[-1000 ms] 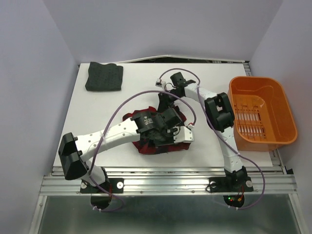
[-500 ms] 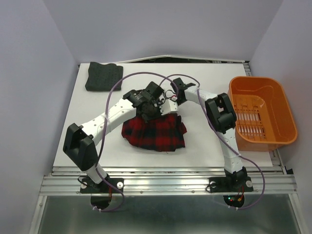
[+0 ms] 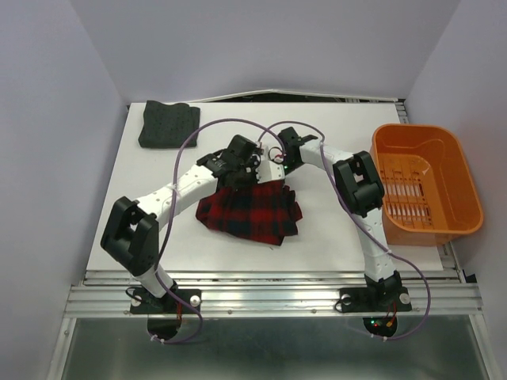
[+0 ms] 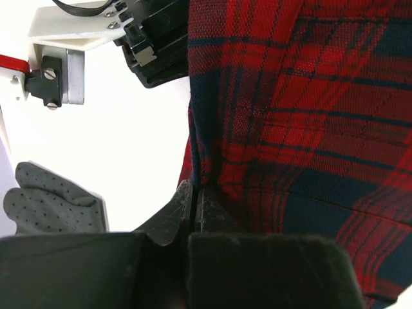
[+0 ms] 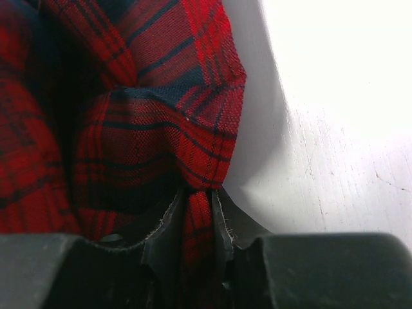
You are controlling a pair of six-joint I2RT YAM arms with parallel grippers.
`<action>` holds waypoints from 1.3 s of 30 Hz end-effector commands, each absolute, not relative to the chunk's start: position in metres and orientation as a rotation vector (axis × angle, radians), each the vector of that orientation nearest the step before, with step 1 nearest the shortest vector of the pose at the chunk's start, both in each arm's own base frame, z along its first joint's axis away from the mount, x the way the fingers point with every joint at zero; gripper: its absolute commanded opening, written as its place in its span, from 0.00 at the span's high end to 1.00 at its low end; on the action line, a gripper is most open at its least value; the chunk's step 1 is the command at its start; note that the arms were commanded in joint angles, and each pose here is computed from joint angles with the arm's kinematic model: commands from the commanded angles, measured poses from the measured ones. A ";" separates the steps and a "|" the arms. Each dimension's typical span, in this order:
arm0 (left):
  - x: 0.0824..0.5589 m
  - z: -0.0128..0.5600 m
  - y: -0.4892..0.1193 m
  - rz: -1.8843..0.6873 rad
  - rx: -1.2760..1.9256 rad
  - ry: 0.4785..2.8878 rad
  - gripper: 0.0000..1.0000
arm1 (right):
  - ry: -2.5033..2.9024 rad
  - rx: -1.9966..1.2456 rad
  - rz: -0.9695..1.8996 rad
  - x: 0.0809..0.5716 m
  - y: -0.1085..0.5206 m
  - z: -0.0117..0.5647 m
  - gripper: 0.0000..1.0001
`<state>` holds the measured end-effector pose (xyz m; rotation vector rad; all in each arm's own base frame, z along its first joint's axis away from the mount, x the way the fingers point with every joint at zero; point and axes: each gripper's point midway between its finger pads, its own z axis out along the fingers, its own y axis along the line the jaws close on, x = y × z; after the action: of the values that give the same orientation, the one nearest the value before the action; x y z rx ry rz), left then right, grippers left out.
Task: Fold and stack the skirts
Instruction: Fold the skirt
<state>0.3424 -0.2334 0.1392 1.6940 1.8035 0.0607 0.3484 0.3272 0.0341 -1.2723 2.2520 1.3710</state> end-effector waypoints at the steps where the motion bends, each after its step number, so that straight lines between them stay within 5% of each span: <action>1: 0.379 0.154 -0.240 0.150 1.652 1.607 1.00 | 2.208 -1.311 1.414 0.341 0.336 0.046 0.72; 16: 0.401 0.084 -0.241 0.227 1.635 1.512 1.00 | 2.291 -1.308 1.277 0.355 0.330 0.026 0.69; 21: 0.404 0.071 -0.238 0.228 1.628 1.538 1.00 | 2.359 -1.217 1.100 0.389 0.313 0.026 0.61; 22: 0.403 0.069 -0.238 0.226 1.627 1.538 1.00 | 2.391 -1.183 0.998 0.404 0.303 0.022 0.52; 27: 0.400 0.062 -0.238 0.197 1.635 1.580 0.84 | 2.440 -1.060 0.658 0.460 0.262 0.027 0.41; 39: 0.431 0.153 -0.228 0.146 1.330 1.693 0.38 | 2.311 -0.795 0.683 0.488 0.222 0.139 0.35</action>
<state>0.4124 -0.2349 0.0874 1.5358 1.6753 0.1778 0.4846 0.2066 0.0493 -0.8181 2.4869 0.6788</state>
